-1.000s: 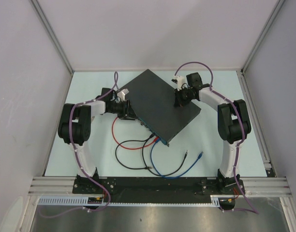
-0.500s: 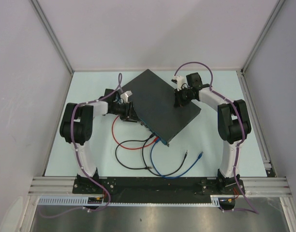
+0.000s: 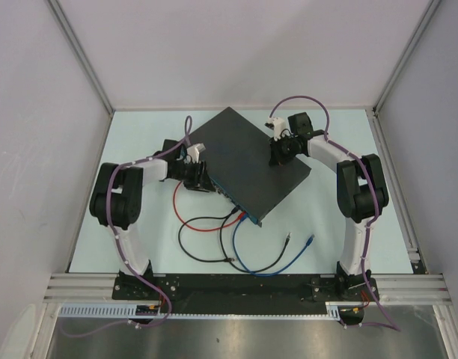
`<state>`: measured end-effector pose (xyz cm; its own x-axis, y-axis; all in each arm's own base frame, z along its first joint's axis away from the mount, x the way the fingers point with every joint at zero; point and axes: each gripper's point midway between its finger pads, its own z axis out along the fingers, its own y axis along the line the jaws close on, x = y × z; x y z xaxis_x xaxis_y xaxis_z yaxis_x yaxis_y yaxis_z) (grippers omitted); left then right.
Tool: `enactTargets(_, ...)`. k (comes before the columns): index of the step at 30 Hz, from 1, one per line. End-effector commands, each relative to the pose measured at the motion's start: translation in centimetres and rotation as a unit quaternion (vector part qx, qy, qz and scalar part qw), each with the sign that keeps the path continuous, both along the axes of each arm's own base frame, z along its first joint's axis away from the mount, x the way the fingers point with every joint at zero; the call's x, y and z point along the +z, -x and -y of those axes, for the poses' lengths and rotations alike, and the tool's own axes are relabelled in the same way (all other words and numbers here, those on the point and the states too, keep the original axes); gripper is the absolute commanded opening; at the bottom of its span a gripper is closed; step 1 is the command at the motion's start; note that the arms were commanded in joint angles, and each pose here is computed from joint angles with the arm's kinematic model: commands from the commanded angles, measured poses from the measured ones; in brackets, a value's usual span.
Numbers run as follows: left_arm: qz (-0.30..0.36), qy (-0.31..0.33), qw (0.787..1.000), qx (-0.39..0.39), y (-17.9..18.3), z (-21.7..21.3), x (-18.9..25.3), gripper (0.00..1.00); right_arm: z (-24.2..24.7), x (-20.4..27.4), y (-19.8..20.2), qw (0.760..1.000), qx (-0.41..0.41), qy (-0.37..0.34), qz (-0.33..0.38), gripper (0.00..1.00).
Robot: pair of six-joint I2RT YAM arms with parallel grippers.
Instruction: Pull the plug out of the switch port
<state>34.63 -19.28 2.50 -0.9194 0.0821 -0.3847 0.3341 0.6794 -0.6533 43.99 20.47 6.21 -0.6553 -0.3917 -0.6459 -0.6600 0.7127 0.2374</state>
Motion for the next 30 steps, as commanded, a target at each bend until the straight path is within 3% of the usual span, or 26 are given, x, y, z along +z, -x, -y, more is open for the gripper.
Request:
enactTargets(1, 0.002, -0.104, 0.995, 0.004, 2.0, -3.2, -2.9, 0.49, 4.5, -6.0, 2.8, 0.991, -0.029, 0.107, -0.072, 0.09)
enactTargets(3, -0.003, -0.118, 0.993, 0.012, 2.9, -4.1, -3.2, 0.5, 4.4, -6.0, 2.8, 0.991, -0.029, 0.107, -0.07, 0.09)
enactTargets(5, 0.036, -0.107, 0.994, 0.008, 2.4, -4.1, -1.6, 0.5, 4.5, -5.9, 2.7, 0.992, -0.03, 0.107, -0.068, 0.09)
enactTargets(12, 0.082, -0.007, 0.996, -0.017, 0.8, -0.9, 2.4, 0.54, 4.3, -6.2, 2.7, 0.991, -0.029, 0.105, -0.072, 0.09)
enactTargets(18, 0.036, 0.087, 0.994, -0.049, 1.0, 1.7, 3.3, 0.54, 4.2, -6.1, 2.8, 0.991, -0.027, 0.108, -0.069, 0.09)
enactTargets(30, 0.008, 0.105, 0.994, -0.028, -0.8, 2.1, 2.6, 0.51, 4.2, -5.9, 2.9, 0.991, -0.023, 0.116, -0.062, 0.09)
